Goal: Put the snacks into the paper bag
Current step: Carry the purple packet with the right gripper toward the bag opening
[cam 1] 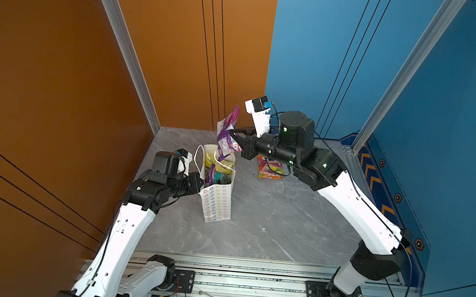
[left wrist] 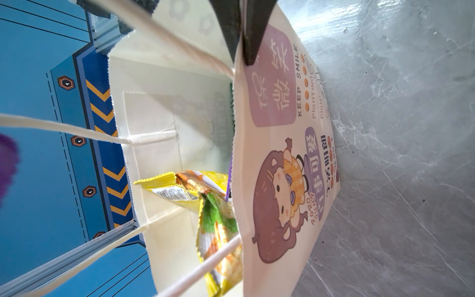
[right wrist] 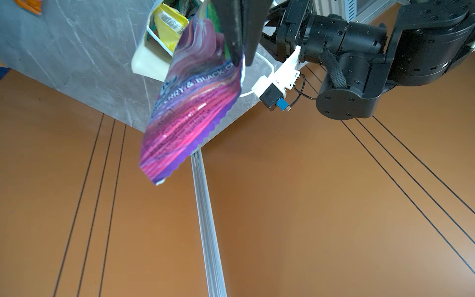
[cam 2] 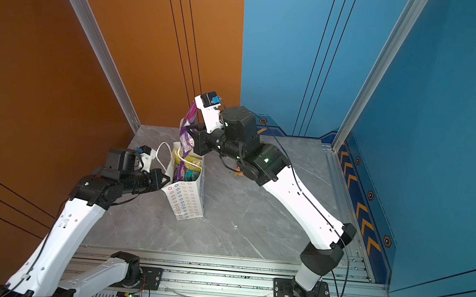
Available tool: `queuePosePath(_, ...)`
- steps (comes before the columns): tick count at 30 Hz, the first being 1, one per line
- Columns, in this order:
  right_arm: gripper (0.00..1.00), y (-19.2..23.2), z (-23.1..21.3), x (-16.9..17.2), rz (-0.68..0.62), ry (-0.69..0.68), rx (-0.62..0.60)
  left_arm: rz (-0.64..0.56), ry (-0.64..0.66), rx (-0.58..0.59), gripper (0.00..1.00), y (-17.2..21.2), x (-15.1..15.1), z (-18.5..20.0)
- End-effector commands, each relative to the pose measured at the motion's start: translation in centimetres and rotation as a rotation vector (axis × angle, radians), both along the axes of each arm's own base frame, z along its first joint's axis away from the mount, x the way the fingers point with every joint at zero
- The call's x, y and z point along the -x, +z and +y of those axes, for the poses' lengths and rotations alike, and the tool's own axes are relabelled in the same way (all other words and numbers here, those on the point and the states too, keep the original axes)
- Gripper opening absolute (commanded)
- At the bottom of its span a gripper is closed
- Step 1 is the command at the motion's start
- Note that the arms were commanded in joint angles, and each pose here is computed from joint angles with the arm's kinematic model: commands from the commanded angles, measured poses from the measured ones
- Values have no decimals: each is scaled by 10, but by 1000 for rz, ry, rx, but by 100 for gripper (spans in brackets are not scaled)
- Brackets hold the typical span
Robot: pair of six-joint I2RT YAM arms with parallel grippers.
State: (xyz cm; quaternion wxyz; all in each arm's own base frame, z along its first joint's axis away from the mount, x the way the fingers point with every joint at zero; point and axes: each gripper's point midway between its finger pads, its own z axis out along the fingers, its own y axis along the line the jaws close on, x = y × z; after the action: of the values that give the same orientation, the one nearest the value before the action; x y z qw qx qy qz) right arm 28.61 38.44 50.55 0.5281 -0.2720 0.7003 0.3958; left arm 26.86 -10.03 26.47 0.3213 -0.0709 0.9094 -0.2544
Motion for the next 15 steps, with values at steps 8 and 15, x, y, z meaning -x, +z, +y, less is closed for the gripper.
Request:
queuePosePath(8, 0, 55, -46, 23, -132, -66, -89, -12, -22, 29, 8, 2, -4, -6)
queuePosePath(15, 0, 80, -32, 48, -148, 53, -170, -14, -21, 28, 7, 2, -3, -5)
